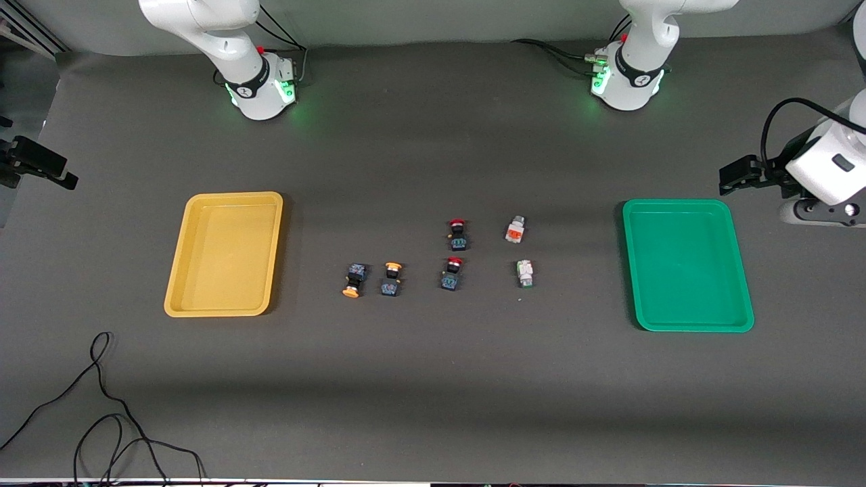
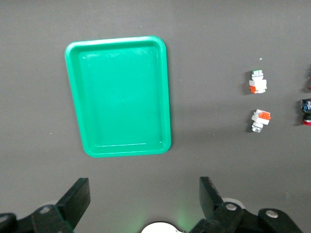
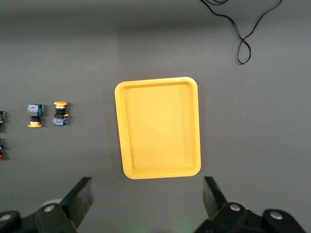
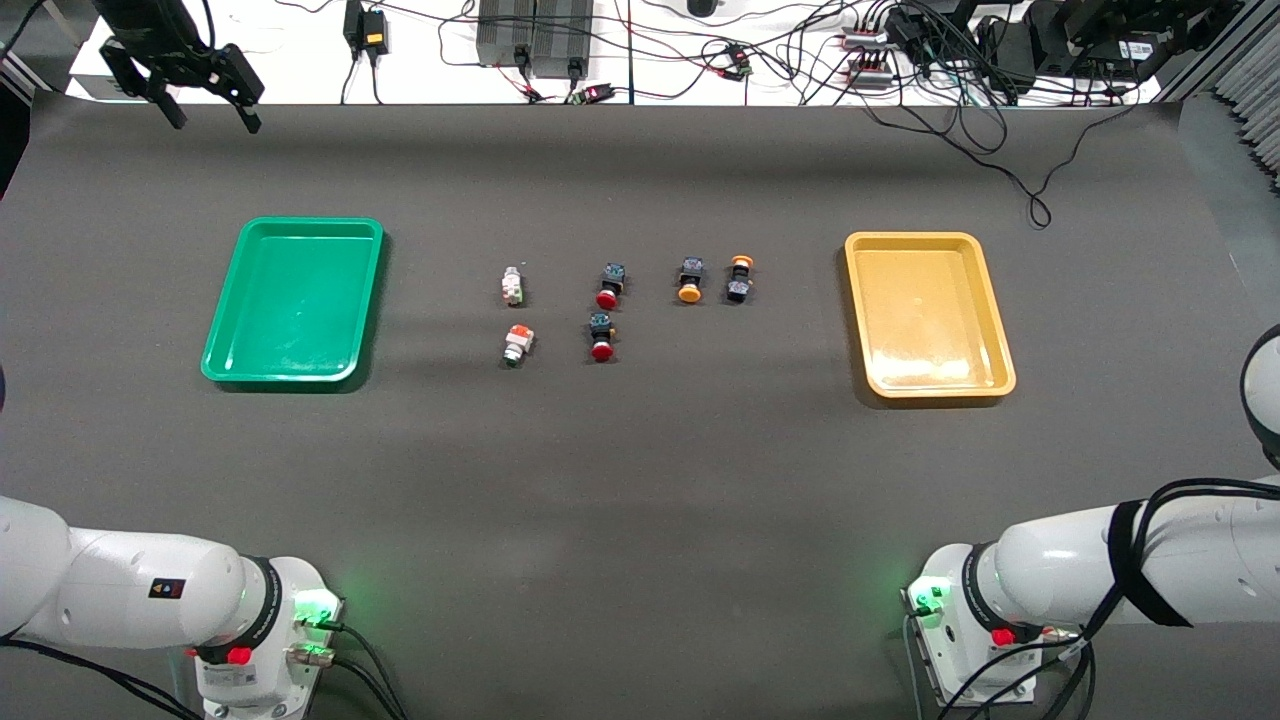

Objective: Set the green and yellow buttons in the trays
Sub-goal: 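Reach the left gripper to a white button while the right gripper reaches a yellow button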

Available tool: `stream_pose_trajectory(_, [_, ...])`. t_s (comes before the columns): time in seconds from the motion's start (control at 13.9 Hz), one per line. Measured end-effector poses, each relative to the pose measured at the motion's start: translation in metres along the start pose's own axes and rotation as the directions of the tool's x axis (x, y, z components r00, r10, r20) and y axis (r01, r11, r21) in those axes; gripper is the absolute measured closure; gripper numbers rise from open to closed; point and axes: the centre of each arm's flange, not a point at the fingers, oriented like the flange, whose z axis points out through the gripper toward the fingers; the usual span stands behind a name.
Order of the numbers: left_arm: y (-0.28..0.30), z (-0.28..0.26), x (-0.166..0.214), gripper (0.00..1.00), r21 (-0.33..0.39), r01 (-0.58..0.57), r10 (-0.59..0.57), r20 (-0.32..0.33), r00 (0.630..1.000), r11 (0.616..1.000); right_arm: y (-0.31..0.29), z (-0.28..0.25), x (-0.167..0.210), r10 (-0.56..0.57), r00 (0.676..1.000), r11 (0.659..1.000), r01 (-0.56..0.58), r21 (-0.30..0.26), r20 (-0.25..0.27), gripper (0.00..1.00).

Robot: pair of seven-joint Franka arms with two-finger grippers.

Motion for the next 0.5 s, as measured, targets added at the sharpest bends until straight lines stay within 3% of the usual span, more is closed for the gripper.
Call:
stream_pose_trajectory(0.29, [0.056, 0.017, -0.002, 0.0, -0.011, -0.044, 0.044, 0.031, 0.999, 0.999, -0.005, 0.0, 0.0, -0.009, 1.0, 1.0, 0.009, 0.0, 0.003, 0.0])
stream_pose_trajectory(0.5, [0.115, 0.024, -0.005, 0.0, -0.029, -0.013, 0.013, 0.01, 1.0, 1.0, -0.013, 0.001, -0.001, -0.025, 1.0, 1.0, 0.025, 0.0, 0.005, 0.0])
